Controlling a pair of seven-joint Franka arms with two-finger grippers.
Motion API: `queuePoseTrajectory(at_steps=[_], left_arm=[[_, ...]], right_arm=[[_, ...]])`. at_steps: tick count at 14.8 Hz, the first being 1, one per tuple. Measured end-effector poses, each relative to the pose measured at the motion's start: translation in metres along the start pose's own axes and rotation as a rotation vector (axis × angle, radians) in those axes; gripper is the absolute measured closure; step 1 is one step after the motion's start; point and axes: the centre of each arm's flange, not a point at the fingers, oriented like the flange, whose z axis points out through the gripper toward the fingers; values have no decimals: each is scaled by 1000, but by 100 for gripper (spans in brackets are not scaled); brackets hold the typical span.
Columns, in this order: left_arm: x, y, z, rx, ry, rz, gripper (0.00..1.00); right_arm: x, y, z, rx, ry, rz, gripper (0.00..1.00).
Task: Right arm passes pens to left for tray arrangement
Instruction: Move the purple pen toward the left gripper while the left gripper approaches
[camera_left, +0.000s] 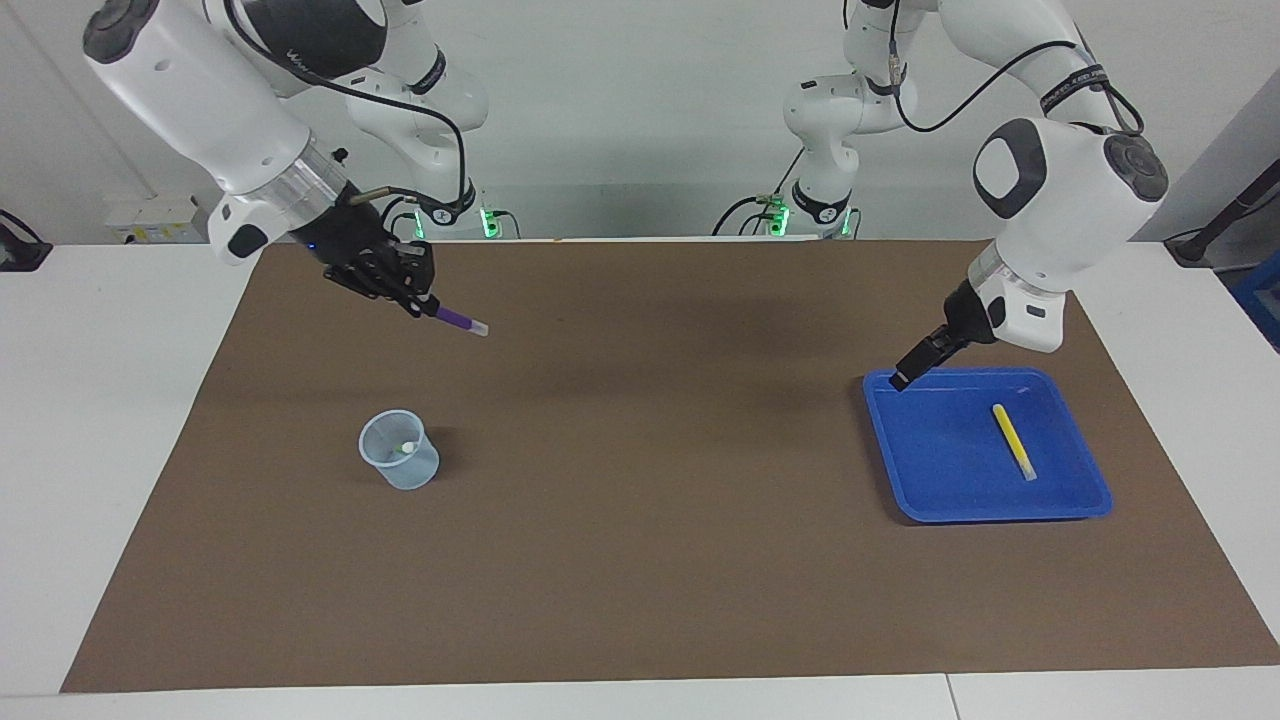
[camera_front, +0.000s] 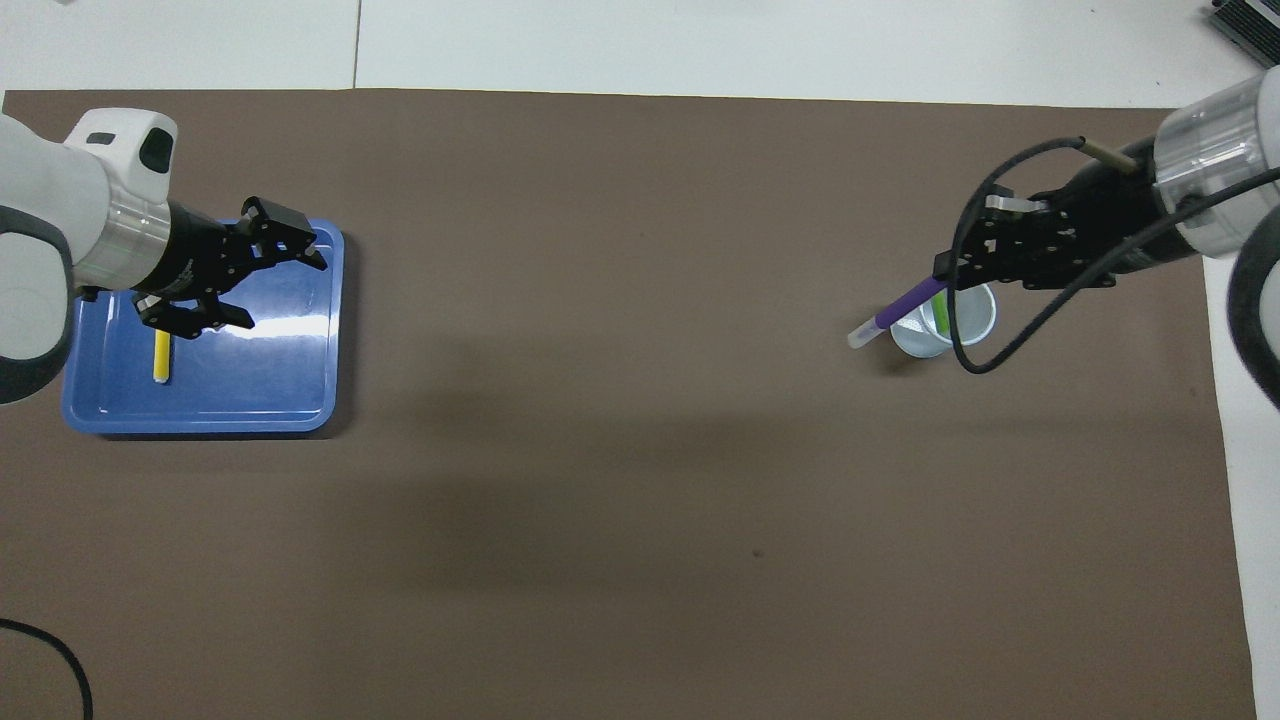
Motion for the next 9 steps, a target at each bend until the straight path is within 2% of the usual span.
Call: queuePoseTrajectory(at_steps=[6,9], left_arm=[[-86,80,5,-24,-51,-337,0],[-117,104,-3,-50,-90,-602,0]], right_arm=[[-12,-60,59,168,35,277,82],[-25,-87,84,218,59,379,82]])
